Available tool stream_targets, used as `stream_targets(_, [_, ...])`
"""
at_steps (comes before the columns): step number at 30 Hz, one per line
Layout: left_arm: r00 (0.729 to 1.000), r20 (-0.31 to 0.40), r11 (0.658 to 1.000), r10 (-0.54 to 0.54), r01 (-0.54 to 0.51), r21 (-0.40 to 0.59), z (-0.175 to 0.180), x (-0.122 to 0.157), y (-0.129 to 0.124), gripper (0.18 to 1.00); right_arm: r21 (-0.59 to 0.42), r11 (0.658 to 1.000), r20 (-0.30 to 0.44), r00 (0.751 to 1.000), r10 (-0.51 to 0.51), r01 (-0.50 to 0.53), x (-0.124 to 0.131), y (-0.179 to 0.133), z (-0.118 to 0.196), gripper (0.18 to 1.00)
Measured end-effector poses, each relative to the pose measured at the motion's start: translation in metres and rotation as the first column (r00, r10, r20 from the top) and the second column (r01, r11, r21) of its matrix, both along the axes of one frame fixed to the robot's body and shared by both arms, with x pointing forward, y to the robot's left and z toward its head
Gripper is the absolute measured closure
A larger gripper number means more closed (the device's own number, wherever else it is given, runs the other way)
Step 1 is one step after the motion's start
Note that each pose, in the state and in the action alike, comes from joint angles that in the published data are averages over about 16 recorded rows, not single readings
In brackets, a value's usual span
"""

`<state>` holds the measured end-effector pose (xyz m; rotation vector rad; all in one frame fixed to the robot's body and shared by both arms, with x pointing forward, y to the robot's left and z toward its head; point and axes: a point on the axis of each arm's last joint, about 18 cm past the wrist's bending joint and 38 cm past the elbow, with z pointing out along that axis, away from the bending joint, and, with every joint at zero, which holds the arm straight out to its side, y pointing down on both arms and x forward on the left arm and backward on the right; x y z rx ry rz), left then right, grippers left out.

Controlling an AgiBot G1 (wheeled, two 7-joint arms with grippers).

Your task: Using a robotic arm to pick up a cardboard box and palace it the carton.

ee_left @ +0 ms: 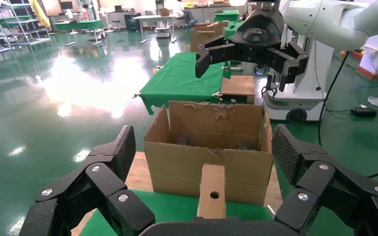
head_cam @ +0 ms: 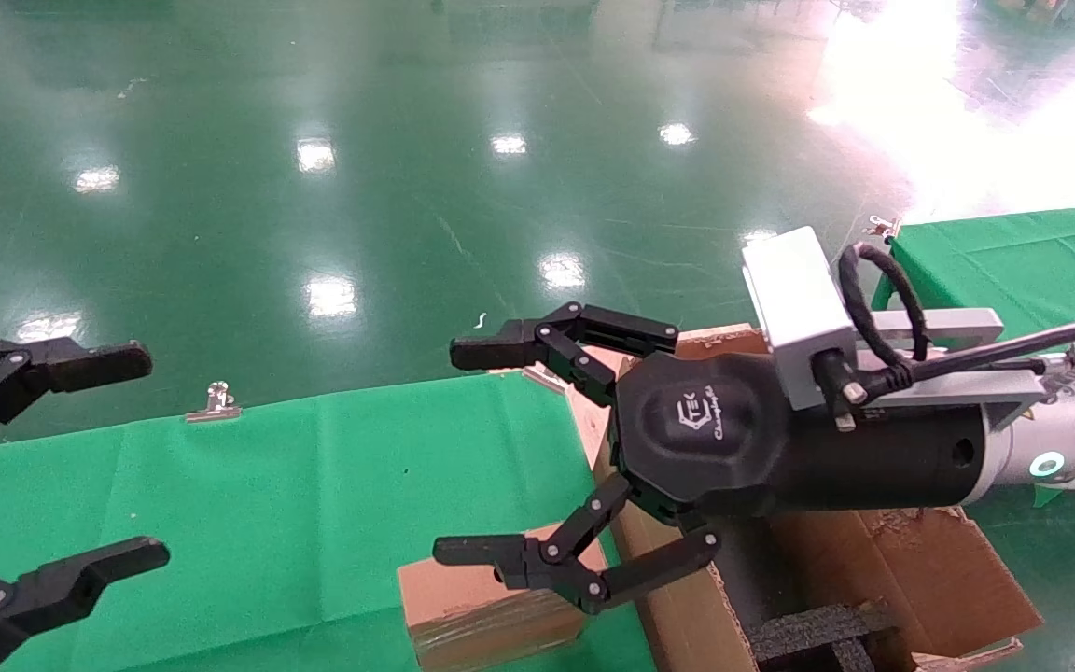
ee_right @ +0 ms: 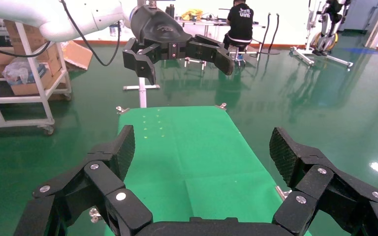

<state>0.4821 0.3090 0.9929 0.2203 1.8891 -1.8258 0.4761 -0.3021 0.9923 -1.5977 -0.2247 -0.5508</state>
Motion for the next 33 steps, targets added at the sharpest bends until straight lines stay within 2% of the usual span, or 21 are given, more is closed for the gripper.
stream_targets(24, [1.000,0.000,1.000,0.000,0.000,0.000,0.000,0.000,0.000,0.187,-0.001,1.000,-0.002,1.000,0.000,0.000,0.000,0.000,0.000,0.178])
stream_targets(33, [1.000,0.000,1.000,0.000,0.000,0.000,0.000,0.000,0.000,0.222,-0.085,0.996,-0.017,0.999,-0.032,0.030,0.010,0.006,-0.011,0.178])
